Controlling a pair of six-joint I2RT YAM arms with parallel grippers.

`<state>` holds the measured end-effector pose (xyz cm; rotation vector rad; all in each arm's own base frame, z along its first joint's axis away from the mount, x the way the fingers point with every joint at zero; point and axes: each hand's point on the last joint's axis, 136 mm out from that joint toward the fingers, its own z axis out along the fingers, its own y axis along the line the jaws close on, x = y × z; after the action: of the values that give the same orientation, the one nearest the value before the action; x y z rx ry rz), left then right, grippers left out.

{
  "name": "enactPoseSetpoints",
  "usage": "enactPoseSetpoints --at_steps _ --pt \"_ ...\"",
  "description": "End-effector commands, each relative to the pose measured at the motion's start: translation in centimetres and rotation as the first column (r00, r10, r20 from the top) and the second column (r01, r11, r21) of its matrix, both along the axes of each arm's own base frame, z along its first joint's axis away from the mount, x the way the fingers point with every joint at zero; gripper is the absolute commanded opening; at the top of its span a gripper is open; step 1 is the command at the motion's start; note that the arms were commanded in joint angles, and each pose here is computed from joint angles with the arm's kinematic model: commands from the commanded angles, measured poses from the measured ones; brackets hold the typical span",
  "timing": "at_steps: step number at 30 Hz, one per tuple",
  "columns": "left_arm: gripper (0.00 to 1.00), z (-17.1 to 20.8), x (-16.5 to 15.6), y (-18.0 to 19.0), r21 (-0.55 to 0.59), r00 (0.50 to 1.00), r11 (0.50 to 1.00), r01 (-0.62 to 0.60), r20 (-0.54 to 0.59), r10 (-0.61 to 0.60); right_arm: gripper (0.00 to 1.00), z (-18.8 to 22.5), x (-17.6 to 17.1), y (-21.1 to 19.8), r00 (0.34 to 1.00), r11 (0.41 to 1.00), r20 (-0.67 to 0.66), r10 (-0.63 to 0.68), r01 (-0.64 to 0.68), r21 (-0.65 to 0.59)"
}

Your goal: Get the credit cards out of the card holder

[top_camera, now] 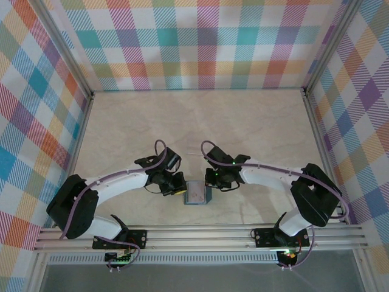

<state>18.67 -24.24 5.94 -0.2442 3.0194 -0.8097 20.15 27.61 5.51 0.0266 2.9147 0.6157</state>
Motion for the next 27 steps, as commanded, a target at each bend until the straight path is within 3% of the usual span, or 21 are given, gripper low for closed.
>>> enactPoseSetpoints --at_steps 1,9,15,23,27 --pt "0.12 0.9 -0.4 -0.5 -0.01 1.0 1.0 0.028 -0.002 -0.028 0.14 1.9 0.8 2.8 0.999 0.981 0.036 -0.014 0.007 0.191" --pt "0.12 -0.7 -0.4 -1.2 0.001 0.998 0.999 0.052 -0.037 -0.052 0.14 2.5 1.1 3.7 0.998 0.96 0.058 -0.03 0.012 0.279" --pt "0.12 -2.8 -0.6 -0.9 0.052 0.996 0.997 0.064 -0.073 -0.06 0.2 0.9 0.9 1.5 0.998 0.986 0.038 -0.047 0.041 0.161" --pt "0.12 -4.0 -1.0 0.5 0.134 0.994 0.988 0.076 -0.092 -0.064 0.5 -0.6 0.4 -3.7 0.999 0.987 0.04 -0.022 0.028 -0.161" --pt "0.12 -4.2 -1.2 0.7 0.137 0.993 0.988 0.074 -0.096 -0.061 0.7 -1.5 -0.2 -4.1 0.997 0.967 0.006 0.079 -0.075 -0.243"
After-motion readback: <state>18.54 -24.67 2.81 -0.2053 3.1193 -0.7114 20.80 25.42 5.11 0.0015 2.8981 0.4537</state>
